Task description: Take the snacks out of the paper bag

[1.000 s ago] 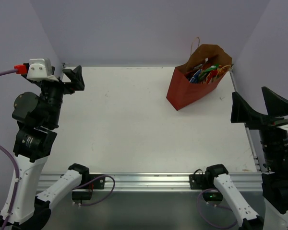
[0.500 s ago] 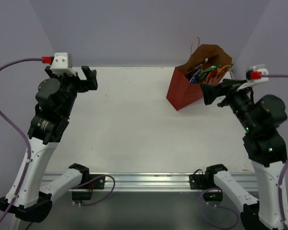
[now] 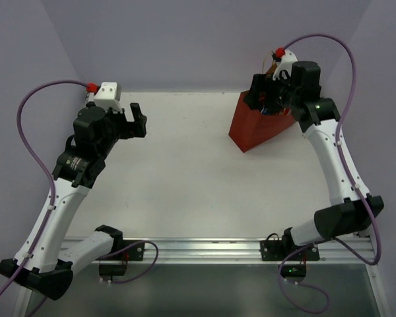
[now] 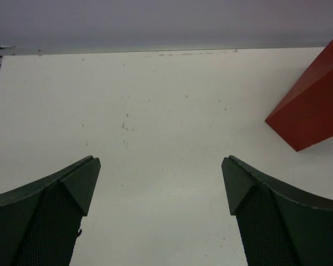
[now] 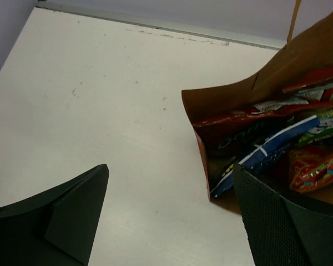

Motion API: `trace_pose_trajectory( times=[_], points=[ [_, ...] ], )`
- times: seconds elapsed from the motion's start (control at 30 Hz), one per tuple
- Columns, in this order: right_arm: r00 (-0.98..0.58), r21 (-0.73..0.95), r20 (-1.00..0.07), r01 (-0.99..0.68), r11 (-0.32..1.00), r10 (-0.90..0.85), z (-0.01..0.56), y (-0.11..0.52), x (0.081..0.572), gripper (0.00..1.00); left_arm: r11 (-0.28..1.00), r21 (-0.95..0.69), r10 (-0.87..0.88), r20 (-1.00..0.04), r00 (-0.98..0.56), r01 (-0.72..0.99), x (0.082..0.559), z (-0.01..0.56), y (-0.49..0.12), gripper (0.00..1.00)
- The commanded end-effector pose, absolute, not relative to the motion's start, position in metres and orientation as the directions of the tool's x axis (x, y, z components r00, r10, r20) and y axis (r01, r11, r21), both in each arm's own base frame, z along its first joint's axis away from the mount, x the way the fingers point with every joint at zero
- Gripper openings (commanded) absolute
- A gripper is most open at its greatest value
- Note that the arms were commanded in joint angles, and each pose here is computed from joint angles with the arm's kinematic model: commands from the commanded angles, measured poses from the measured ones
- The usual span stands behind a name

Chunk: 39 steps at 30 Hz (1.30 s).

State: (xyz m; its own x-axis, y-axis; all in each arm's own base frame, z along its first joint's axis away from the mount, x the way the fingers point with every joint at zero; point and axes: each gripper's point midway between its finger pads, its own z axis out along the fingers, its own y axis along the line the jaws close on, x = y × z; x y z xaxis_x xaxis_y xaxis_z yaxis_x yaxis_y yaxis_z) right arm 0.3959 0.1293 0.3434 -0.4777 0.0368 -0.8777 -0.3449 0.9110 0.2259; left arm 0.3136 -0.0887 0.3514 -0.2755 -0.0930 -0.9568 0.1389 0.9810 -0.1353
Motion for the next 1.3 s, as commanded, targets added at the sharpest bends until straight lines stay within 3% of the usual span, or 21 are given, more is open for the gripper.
trace_pose_trajectory(
  times=[0.0,0.3,0.83,0.97,1.0,1.27],
  points=[
    [-0.478,0.193,-0.878,-0.417,0.888,-0.033,0.337,0.137,0.422,0.91,0.98,-0.142,-0.098,-0.955,-0.281,0.138,0.305,0.351,-0.087,1.0],
    [-0.565,0.206,-0.819,-0.451,0.869,-0.1,0.291,0.148,0.453,0.73,0.986,-0.117,-0.077,-0.952,-0.297,0.122,0.3,0.343,-0.081,1.0],
    [-0.629,0.133,-0.737,-0.496,0.858,-0.249,0.239,0.155,0.447,0.48,0.989,-0.071,-0.027,-0.947,-0.321,0.127,0.306,0.338,-0.081,1.0],
    [-0.622,0.099,-0.736,-0.49,0.866,-0.267,0.238,0.154,0.449,0.39,0.99,-0.068,-0.023,-0.945,-0.327,0.127,0.305,0.337,-0.08,1.0],
    [-0.621,0.092,-0.735,-0.488,0.868,-0.271,0.238,0.154,0.449,0.32,0.989,-0.069,-0.024,-0.945,-0.325,0.127,0.305,0.338,-0.08,1.0],
    [-0.608,0.038,-0.733,-0.483,0.875,-0.304,0.235,0.156,0.451,0.05,0.991,-0.057,-0.015,-0.947,-0.322,0.122,0.302,0.339,-0.077,1.0]
  ],
)
